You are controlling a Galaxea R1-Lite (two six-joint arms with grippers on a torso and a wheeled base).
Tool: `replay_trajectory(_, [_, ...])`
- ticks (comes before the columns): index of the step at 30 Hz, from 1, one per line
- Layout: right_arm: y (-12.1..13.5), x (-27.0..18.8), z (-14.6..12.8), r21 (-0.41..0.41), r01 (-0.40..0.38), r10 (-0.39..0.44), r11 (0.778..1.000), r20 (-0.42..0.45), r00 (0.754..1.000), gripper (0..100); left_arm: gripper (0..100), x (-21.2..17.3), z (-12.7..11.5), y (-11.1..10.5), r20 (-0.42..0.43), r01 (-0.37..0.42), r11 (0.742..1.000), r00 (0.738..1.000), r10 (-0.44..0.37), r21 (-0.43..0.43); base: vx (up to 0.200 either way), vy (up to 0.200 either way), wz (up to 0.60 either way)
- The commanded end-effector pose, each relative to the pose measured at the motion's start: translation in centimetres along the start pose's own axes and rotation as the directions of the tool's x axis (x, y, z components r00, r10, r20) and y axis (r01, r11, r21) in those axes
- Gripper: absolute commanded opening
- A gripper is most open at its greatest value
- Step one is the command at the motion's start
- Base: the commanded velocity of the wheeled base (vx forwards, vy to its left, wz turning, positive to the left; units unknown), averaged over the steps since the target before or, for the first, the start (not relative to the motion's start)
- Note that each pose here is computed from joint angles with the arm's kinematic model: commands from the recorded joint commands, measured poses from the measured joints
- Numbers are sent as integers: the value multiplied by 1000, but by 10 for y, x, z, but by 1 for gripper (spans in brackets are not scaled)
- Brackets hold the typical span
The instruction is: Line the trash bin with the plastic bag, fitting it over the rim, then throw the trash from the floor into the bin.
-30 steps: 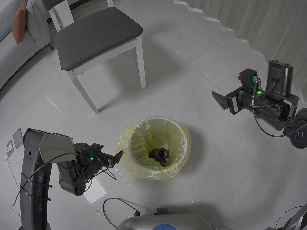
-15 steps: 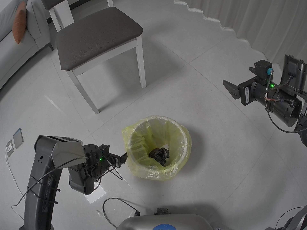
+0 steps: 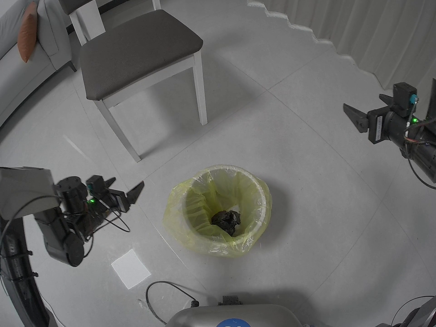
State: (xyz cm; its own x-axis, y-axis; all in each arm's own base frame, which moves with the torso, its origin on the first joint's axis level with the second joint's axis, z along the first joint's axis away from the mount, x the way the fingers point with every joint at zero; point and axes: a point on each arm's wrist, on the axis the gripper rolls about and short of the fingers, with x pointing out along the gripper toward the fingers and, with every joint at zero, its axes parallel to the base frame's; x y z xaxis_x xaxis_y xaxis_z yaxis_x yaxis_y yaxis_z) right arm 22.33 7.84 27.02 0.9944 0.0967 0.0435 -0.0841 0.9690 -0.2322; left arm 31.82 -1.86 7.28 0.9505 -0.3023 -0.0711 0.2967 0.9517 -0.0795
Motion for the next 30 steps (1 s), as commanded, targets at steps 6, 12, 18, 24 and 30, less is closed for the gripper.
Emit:
replay_trajectory(6, [-38,-166,-66,32,115,-117,993,74,990,100,100,-202,77,-42,234,-26,999,972,16,38,0,0,0])
replay_trajectory(12, [-36,-206,-105,29,144,-145,989,77,986,100,100,-262,63,-70,234,-8,1000,972,7,2,0,0,0])
replay_trajectory(18, [-31,-232,-125,32,170,-173,985,121,977,100,100,-335,39,-100,243,96,995,966,-89,-18,0,0,0])
replay_trajectory(24, [-25,-267,-143,37,180,-183,983,83,980,100,100,-367,32,-107,171,73,996,983,-64,-50,0,0,0])
replay_trajectory(30, [-21,-276,-148,73,218,-222,973,52,974,100,100,-367,35,-107,196,47,999,980,-46,3,0,0,0])
